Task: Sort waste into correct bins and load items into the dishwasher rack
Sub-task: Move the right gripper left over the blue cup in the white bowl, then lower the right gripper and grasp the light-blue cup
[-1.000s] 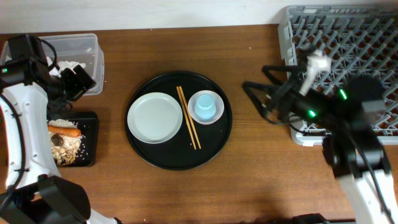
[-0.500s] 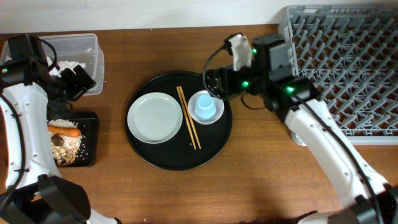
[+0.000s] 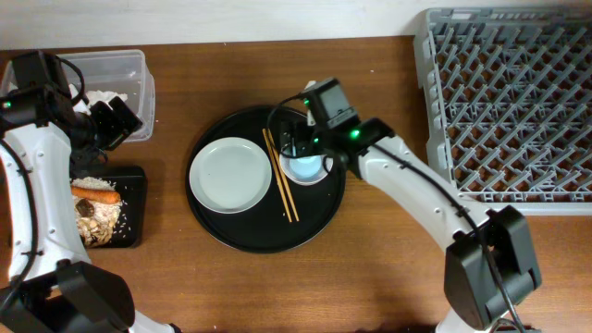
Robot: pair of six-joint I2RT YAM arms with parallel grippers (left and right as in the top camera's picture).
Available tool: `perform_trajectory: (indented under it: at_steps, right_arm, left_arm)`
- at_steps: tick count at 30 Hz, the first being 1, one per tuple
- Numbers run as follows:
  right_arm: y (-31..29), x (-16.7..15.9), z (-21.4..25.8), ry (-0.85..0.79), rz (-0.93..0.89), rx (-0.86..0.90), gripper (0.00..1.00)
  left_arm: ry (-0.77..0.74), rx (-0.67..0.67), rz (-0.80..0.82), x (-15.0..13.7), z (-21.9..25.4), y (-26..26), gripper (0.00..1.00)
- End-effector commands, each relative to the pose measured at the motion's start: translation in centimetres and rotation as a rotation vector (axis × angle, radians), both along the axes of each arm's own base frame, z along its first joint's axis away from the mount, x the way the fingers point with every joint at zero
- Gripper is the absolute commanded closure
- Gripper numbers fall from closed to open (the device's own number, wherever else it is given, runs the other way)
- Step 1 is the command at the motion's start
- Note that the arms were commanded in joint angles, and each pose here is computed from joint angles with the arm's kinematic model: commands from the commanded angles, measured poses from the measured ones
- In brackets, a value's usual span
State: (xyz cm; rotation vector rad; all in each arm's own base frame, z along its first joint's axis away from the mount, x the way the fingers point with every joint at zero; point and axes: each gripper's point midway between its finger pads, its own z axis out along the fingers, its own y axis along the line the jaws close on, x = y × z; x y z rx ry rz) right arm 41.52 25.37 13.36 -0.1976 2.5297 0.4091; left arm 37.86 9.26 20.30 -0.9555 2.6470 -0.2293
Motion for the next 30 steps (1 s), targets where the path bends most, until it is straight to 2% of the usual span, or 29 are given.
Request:
perform_trajectory:
  at_steps: [1, 6, 9, 20, 30]
  right_arm:
    - [2.1, -0.4, 1.3, -0.059, 0.014, 0.006, 0.02]
    - [1.1, -0.1, 0.8, -0.072, -0.036, -0.055, 0.02]
    - [-0.6, -0.1, -0.3, -0.035, -0.157, -0.085, 0.02]
    - [-0.9, -0.7, -3.7, 0.042, -0.149, -0.137, 0.02]
    - [-0.3, -1.3, -4.3, 0.062, -0.145, -0.132, 0.02]
  left_arm:
    - [-0.026, 0.007, 0.013, -0.2, 1.1, 0.0, 0.01]
    - [-0.026, 0.007, 0.013, -0.2, 1.1, 0.0, 0.01]
    - [-0.026, 0.007, 0.013, -0.2, 1.1, 0.0, 0.01]
    - [-0.026, 0.008, 0.013, -0.2, 1.1, 0.0, 0.01]
    - [-0.026, 0.008, 0.013, -0.2, 1.1, 0.0, 0.01]
